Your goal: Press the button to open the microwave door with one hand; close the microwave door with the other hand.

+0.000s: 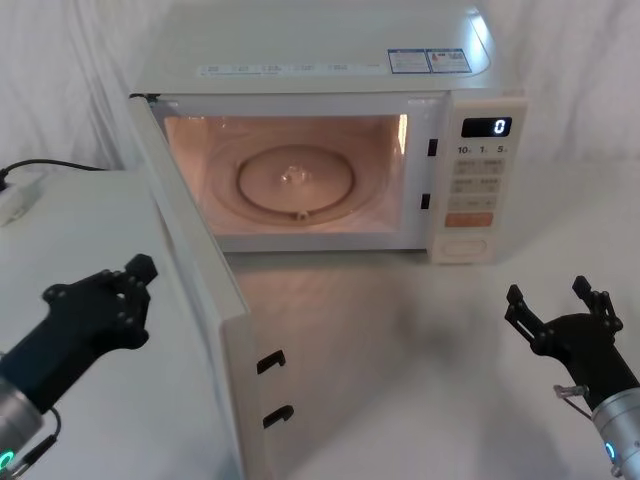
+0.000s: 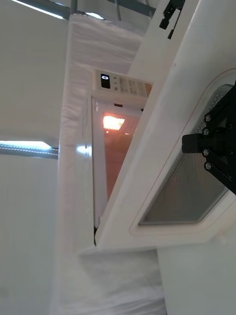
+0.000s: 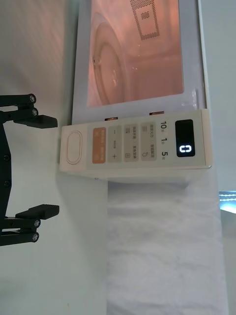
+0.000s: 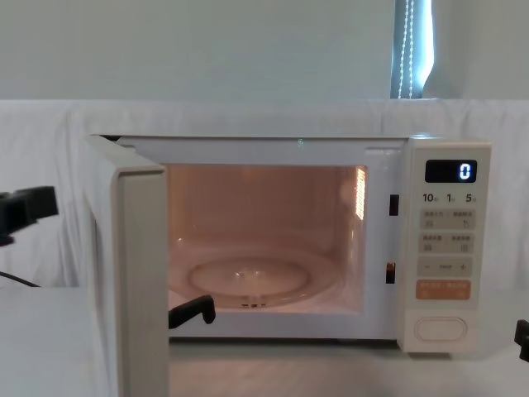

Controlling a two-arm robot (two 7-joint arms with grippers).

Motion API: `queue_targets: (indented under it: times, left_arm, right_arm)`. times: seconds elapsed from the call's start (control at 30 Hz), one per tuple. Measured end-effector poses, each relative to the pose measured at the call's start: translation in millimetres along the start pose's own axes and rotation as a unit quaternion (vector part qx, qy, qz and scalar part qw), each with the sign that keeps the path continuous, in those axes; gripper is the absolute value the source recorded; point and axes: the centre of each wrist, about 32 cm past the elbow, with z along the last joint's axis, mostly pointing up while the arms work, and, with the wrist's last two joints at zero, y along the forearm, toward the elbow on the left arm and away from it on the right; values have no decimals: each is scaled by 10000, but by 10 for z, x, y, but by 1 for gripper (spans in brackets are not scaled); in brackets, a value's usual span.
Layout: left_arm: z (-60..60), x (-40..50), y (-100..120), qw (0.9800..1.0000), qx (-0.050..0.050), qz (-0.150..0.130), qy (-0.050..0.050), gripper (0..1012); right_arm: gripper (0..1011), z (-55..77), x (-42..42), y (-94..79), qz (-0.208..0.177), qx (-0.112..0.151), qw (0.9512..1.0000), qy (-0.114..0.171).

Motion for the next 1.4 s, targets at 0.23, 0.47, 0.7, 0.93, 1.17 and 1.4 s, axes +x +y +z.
queue_targets:
  times: [0.23,0.47,0.7,0.93,1.17,1.4]
  left_arm:
    - [-42,-62,-164,9999,52,-120,-37,0]
    - [-51,-119,-323,9998,58,-188,-104,0]
    - [-54,-165,-442,9997,40,-180,-144,0]
    - [-81,-188,-605,9997,23,-141,-205,0]
    - [-90,-186,-784,9996,19,-68,-283,0]
    - [-44,-191,-934,9994,-20,-47,-330,0]
  right_arm:
    - [1002,0,0,0,0,0,10000,0]
    - [1002,0,0,0,0,0,10000,0]
    - [1002,0,0,0,0,0,10000,0]
    - [1002,0,0,0,0,0,10000,0]
    - [1002,0,0,0,0,0,10000,0]
    - [1002,0,0,0,0,0,10000,0]
